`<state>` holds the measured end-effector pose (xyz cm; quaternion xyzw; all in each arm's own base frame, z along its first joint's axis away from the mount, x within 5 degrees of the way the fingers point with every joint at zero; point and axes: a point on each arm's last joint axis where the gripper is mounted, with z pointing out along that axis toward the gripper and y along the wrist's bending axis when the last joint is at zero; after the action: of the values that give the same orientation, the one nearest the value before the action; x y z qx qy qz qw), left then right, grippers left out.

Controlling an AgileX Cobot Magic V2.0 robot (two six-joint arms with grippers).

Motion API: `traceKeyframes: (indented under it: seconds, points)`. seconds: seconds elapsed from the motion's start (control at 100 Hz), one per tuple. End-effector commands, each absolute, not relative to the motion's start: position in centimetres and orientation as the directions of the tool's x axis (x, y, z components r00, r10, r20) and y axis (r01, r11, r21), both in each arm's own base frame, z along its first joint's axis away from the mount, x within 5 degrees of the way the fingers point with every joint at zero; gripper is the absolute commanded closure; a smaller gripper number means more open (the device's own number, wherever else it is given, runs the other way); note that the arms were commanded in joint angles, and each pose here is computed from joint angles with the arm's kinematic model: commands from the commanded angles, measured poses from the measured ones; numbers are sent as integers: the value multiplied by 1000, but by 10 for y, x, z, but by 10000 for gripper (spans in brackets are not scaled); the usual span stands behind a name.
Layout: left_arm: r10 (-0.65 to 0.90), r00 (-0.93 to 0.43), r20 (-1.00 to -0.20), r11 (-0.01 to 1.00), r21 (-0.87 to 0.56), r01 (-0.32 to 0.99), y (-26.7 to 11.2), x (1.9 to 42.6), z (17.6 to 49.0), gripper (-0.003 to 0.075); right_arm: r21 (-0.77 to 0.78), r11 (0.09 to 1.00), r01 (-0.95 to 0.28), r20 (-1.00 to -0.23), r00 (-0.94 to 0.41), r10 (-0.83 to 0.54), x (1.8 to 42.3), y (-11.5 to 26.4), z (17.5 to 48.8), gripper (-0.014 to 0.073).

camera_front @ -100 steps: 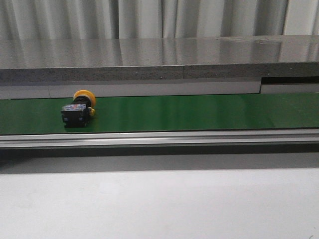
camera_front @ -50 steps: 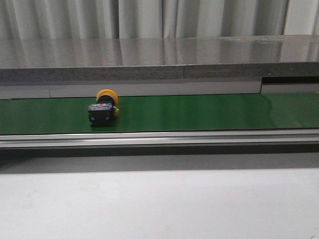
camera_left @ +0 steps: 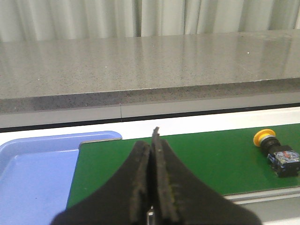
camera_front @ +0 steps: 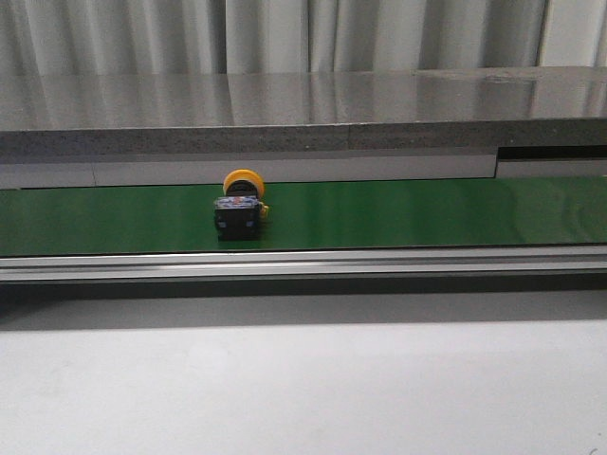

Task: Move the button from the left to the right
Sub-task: 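Move the right gripper above the belt toward the approaching button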

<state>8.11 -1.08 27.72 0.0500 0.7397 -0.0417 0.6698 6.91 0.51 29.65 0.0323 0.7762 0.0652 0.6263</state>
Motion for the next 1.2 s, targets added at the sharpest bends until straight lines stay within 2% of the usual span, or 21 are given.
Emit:
traceKeyframes:
  seconds: [0.0,0.17,0.45,0.52,0.61,0.66,0.78,0.88,0.94,1.19]
  points:
    - [-11,6,-1000,992,-10,122,-10,81,294,740,128,991,-40,-964,-240,115,82,6,326,662]
    - [-11,6,-1000,992,-10,122,-10,81,294,740,57,996,-62,-916,-401,27,111,8,348,662]
    - [-11,6,-1000,992,-10,122,-10,81,294,740,56,996,-68,-881,-473,18,148,10,353,659]
    - [-11,6,-1000,992,-10,122,-10,81,294,740,68,995,-68,-870,-492,25,152,10,351,631]
    - [-11,6,-1000,992,-10,122,-10,81,294,740,83,994,-68,-858,-513,36,155,11,347,522]
    - [-11,6,-1000,992,-10,122,-10,81,294,740,92,993,-69,-855,-517,43,155,12,347,426]
    - [-11,6,-1000,992,-10,122,-10,81,294,740,95,993,-70,-855,-516,46,155,12,347,134]
    - [-11,6,-1000,992,-10,122,-10,81,294,740,95,993,-69,-862,-504,47,156,12,348,-15]
    - [-11,6,-1000,992,-10,122,-10,81,294,740,98,993,-69,-868,-494,51,156,12,349,-46]
    - [-11,6,-1000,992,-10,122,-10,81,294,740,143,987,-73,-866,-492,89,163,14,350,-38]
